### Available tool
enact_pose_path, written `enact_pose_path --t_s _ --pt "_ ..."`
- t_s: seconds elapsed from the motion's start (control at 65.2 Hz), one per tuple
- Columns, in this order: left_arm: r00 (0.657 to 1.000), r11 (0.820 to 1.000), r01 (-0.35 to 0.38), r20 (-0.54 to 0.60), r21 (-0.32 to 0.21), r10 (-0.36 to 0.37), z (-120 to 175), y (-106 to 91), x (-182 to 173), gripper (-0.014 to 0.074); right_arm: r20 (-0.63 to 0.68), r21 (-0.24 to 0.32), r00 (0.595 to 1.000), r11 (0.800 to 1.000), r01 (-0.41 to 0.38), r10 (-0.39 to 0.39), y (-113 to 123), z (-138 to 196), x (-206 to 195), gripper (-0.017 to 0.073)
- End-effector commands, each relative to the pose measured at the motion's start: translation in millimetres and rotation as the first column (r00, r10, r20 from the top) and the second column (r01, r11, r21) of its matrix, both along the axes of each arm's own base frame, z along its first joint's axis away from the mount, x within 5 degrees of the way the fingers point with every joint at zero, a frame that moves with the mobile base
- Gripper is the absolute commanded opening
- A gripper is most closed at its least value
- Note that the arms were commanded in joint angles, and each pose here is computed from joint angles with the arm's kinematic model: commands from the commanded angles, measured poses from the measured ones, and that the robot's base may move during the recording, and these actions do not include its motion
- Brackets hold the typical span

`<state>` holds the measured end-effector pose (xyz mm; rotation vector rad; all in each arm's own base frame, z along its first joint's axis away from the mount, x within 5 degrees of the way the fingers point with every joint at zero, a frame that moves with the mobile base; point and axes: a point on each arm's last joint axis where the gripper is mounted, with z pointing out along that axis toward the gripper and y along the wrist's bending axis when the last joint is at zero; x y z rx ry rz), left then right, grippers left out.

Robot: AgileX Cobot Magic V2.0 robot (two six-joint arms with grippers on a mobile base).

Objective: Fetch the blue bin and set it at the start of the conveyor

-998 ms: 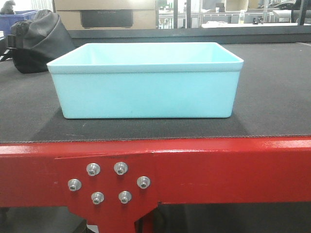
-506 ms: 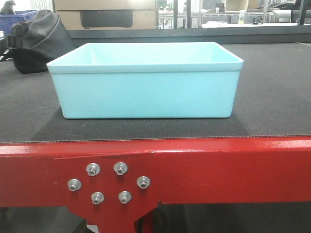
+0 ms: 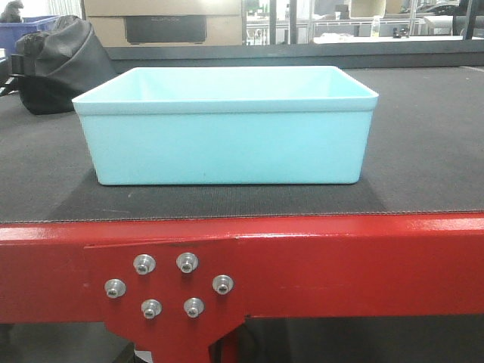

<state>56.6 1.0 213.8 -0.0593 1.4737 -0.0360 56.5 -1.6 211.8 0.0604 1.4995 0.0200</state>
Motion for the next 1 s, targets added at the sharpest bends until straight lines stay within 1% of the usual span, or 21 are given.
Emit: enact_pose_path --t_s 0.0,0.077,0.107,0.982 --pt "1.000 1.000 0.007 0.029 0.016 -0.008 2.9 -0.6 -0.8 -0.0111 0.025 -0.006 1.000 1.000 -0.001 0.001 0.1 2.1 -0.4 -0.0163" --pt "1.000 0.998 0.000 0.028 0.069 -0.002 2.8 -0.6 -0.8 -0.0111 0.025 -0.006 1.000 1.000 -0.001 0.001 0.1 2.1 -0.4 -0.0163" --pt "1.000 0.997 0.000 0.030 0.073 -0.002 3.0 -0.6 -0.8 -0.0111 0.025 -0.006 1.000 1.000 -0.001 0.001 0.1 2.1 -0.4 -0.0163" --pt "0.999 0.997 -0.001 0.032 0.077 -0.002 3.2 -0.6 -0.9 -0.0111 0.025 -0.006 1.000 1.000 -0.001 0.001 0.1 2.1 -0.4 -0.0163"
